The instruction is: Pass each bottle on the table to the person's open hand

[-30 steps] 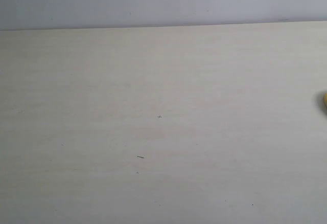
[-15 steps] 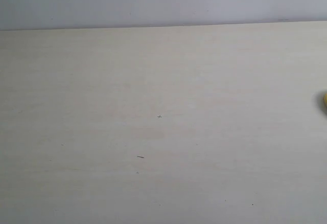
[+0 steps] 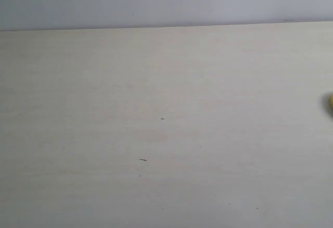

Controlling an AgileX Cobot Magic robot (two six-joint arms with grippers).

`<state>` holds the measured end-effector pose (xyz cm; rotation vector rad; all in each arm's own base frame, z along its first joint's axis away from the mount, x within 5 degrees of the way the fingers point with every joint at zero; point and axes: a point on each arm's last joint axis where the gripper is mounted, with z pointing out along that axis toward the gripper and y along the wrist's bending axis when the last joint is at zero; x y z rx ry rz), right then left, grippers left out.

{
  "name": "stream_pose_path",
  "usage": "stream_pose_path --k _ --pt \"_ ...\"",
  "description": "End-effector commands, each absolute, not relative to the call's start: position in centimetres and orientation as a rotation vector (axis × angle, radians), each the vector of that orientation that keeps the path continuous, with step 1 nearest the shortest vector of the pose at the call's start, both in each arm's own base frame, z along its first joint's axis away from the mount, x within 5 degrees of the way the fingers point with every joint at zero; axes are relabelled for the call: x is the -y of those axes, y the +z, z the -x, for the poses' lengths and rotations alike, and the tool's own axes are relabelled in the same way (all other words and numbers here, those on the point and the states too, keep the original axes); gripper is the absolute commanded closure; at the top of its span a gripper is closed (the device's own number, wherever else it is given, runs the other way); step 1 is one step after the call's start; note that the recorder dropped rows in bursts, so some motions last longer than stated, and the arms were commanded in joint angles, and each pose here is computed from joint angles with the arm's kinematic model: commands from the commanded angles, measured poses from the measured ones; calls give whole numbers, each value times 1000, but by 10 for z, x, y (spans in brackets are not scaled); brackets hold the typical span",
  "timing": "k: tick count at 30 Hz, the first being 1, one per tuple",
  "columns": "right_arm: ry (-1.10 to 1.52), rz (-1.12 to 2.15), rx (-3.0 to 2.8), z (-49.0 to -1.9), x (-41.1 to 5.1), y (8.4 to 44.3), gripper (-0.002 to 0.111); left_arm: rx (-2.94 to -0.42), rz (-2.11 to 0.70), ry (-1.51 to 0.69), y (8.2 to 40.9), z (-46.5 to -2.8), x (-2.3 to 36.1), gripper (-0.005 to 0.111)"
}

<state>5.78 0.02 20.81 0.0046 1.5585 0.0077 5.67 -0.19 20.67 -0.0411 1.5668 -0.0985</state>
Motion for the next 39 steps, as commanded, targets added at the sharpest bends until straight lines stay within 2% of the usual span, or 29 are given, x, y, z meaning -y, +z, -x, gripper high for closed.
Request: stream_pose_path --k 1,39 --pt "-5 0 -1557 -57 0 207 108 -1566 46 -99 206 -56 2 107" --pt "12 -15 -1557 -57 0 207 108 -1566 46 -99 206 -56 2 107"
